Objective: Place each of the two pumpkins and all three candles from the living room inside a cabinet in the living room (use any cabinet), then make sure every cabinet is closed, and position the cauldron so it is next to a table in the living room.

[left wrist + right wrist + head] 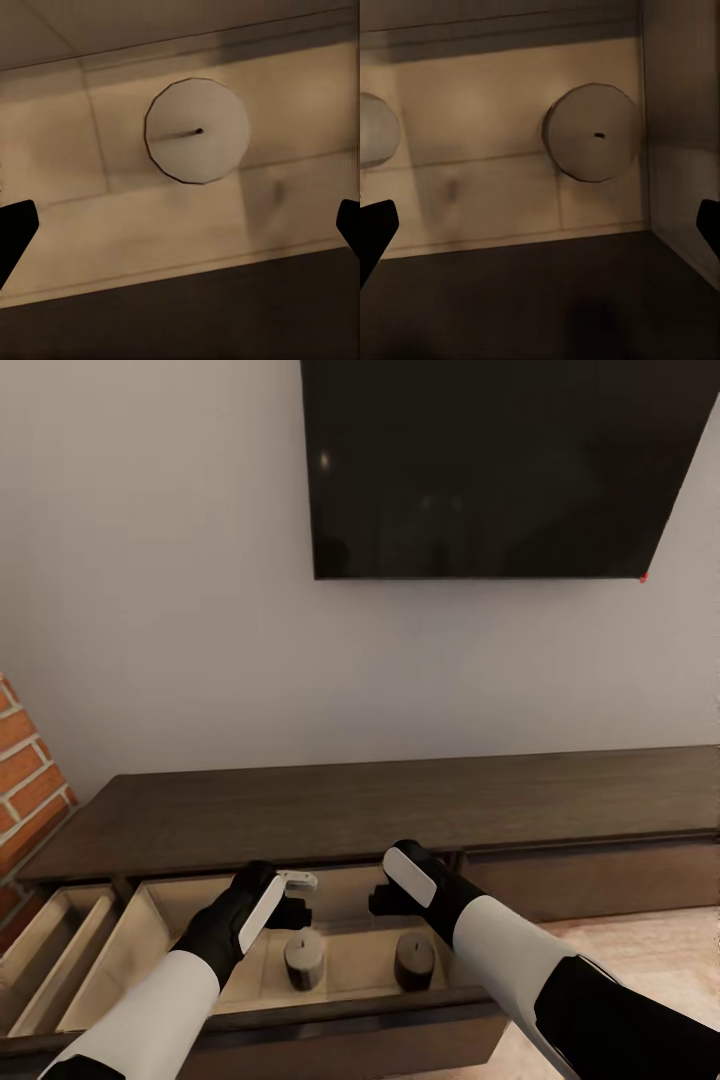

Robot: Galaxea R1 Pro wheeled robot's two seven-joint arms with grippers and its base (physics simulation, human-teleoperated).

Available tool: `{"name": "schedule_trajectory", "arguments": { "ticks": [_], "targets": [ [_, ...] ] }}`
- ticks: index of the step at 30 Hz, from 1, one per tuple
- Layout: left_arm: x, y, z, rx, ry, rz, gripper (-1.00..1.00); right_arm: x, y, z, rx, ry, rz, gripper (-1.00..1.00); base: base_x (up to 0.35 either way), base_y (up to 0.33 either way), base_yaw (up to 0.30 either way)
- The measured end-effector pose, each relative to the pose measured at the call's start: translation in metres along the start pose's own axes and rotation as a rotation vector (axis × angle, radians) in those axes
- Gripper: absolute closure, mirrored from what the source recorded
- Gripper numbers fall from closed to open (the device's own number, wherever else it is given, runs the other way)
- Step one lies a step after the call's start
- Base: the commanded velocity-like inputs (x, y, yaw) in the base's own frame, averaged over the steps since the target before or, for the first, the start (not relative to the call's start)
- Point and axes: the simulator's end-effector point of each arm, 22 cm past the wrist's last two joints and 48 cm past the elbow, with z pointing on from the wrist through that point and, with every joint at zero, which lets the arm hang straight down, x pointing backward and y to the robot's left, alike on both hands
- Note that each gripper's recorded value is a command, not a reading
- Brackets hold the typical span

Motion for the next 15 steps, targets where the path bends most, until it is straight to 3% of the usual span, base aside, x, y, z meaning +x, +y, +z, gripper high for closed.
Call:
{"name": "schedule_trajectory", "arguments": {
  "ticks": [5,15],
  "targets": [
    [-0.007,0.000,-0.011,-0.002,-0.022,0.001,-1.00,-0.005,0.000,-0.011,-0.001,-0.021,0.000,-1.00,-0.180,0.000,0.000],
    [-0.019,0.001,-0.032,-0.008,-0.067,0.003,-1.00,-0.015,0.001,-0.034,-0.005,-0.065,0.000,-1.00,-0.026,0.000,0.000]
  ]
}}
